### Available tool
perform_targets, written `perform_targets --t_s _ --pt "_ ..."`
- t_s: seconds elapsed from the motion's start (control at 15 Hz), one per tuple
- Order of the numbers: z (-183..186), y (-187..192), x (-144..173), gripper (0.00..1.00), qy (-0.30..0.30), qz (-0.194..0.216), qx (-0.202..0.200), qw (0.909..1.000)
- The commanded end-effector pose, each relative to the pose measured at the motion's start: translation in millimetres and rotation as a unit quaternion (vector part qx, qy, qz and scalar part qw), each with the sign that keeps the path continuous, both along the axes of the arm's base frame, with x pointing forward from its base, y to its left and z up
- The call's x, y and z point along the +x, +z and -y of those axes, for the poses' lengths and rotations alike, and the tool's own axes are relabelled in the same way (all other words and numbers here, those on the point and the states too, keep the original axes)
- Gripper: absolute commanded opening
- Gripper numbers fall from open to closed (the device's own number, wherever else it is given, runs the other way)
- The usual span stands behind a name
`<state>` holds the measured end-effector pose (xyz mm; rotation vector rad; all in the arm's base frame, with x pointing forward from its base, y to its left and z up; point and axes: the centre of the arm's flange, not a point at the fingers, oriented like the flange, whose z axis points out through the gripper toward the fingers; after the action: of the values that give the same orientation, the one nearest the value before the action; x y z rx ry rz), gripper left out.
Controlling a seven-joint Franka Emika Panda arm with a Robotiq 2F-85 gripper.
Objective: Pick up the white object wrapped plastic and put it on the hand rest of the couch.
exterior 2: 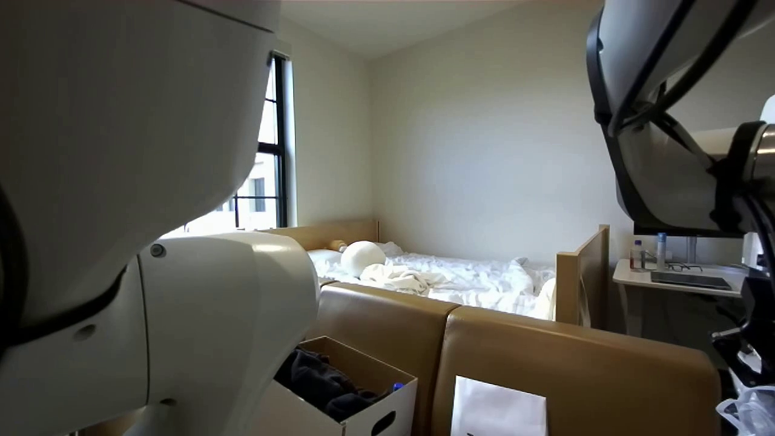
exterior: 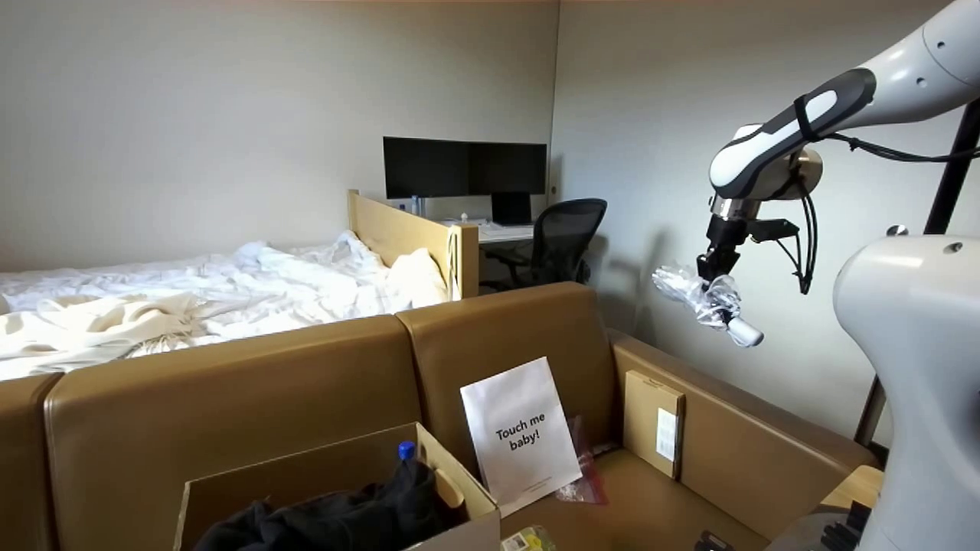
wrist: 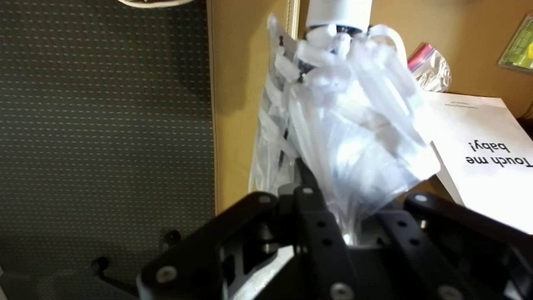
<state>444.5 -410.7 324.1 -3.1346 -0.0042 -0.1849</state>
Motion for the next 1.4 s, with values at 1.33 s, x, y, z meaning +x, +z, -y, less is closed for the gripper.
perform_targets --t_s 1.33 --pt "-77 -65 143 0.1 0.081 0.074 -0.02 0.9938"
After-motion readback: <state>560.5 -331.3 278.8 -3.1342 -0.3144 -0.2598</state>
